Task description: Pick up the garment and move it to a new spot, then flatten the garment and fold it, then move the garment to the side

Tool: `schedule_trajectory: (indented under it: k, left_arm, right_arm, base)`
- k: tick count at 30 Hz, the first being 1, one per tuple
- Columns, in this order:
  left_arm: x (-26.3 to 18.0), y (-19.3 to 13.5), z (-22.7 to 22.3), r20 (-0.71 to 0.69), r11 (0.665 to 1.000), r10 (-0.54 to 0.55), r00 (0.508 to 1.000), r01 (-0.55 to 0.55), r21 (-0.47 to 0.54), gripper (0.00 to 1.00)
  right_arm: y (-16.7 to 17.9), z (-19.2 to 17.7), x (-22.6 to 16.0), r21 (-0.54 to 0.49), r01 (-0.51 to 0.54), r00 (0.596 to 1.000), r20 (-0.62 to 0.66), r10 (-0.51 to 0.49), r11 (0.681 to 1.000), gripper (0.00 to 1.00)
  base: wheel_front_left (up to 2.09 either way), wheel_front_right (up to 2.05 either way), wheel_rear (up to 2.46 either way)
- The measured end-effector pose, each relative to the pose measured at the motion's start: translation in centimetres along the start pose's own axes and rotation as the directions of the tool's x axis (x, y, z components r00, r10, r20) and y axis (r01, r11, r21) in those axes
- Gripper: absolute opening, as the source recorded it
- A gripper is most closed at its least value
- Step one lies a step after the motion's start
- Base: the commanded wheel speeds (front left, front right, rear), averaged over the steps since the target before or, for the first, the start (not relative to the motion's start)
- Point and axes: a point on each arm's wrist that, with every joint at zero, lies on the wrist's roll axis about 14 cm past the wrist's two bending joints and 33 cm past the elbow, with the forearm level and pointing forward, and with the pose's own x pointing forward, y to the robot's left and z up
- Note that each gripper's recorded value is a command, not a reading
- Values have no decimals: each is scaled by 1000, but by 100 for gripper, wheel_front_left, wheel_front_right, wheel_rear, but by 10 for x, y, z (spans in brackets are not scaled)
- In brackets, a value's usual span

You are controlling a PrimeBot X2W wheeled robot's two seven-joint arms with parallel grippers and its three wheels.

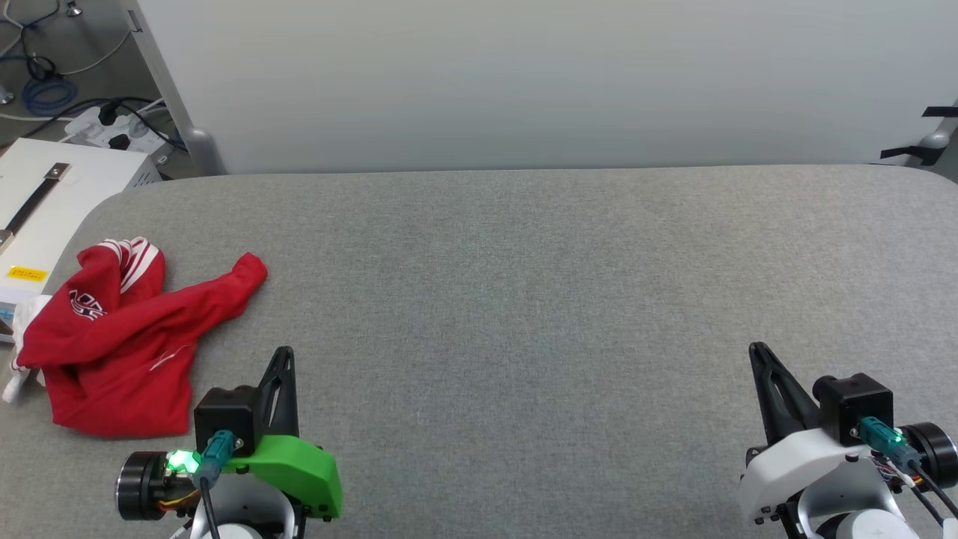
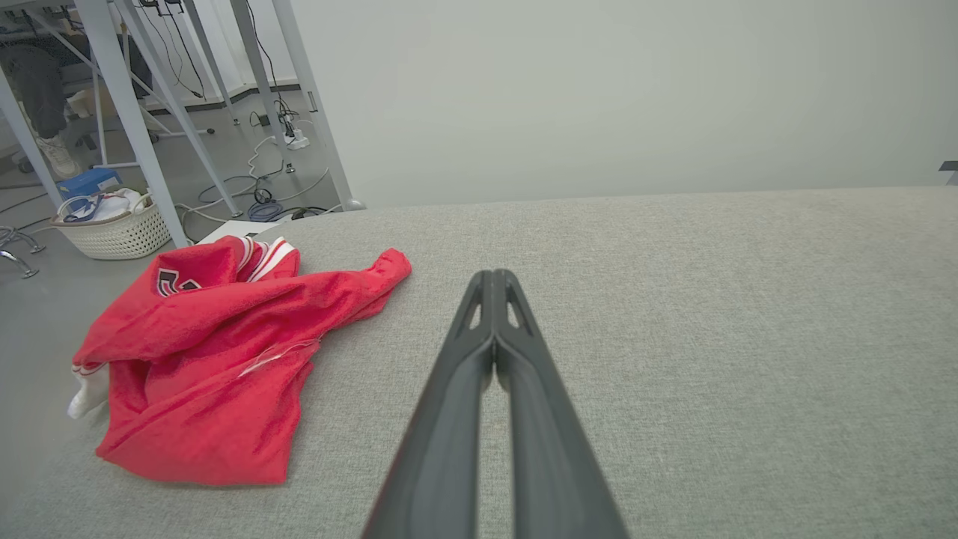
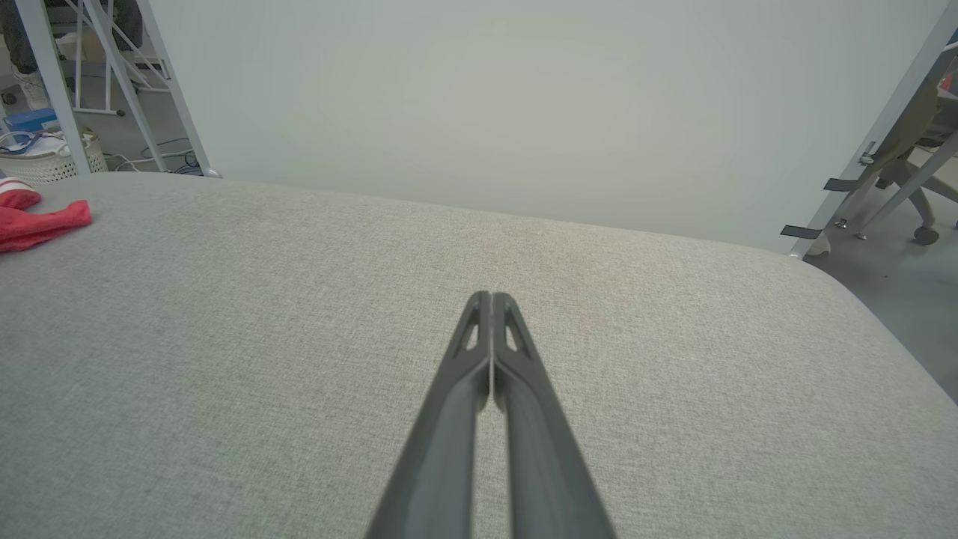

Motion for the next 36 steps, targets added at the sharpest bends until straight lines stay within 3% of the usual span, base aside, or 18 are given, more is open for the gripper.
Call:
schedule_trajectory:
  k: [36]
  left_arm:
    - [0, 0, 0, 0, 1000, 0, 1000, 0, 0, 0]
  right_arm:
    - [0, 0, 0, 0, 0, 1000, 0, 0, 1000, 0]
  base:
    - [0, 0, 0]
